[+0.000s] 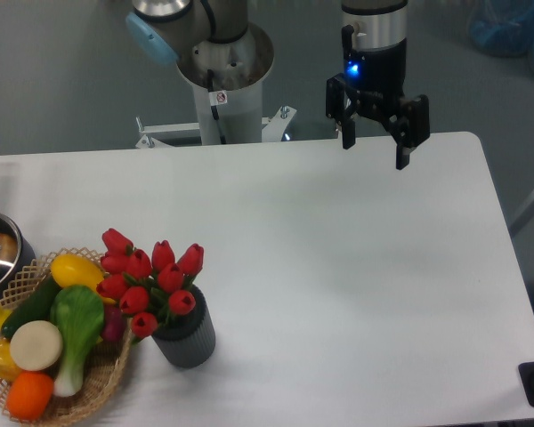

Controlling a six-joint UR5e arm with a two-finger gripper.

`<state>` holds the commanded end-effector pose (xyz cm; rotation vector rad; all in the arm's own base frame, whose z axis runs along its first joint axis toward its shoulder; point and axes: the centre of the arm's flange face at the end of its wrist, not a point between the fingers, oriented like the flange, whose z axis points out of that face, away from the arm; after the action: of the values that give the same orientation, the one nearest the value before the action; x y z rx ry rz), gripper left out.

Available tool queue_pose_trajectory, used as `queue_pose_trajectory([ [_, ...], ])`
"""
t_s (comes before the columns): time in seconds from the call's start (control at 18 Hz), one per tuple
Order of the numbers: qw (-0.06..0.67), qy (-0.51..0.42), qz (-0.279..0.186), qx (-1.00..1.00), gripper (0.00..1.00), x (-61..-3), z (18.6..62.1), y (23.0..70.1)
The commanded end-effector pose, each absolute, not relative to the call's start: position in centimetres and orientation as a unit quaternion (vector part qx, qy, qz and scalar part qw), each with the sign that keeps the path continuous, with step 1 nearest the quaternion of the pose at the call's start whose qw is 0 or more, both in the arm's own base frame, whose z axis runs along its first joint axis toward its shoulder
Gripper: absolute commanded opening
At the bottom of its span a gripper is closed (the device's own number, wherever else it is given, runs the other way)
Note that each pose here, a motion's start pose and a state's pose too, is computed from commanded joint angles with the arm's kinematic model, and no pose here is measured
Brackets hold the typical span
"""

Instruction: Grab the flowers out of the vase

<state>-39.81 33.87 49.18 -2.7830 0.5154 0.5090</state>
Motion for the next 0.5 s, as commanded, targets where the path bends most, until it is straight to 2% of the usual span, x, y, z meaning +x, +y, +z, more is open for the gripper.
queue_pose_trajectory([
  [0.33, 0.14, 0.179, 0.173, -0.958, 1.0, -39.71, 49.15, 34.22],
  [0.5, 0.146, 0.148, 0.17, -0.963, 1.0, -39.65, 49.19, 34.22],
])
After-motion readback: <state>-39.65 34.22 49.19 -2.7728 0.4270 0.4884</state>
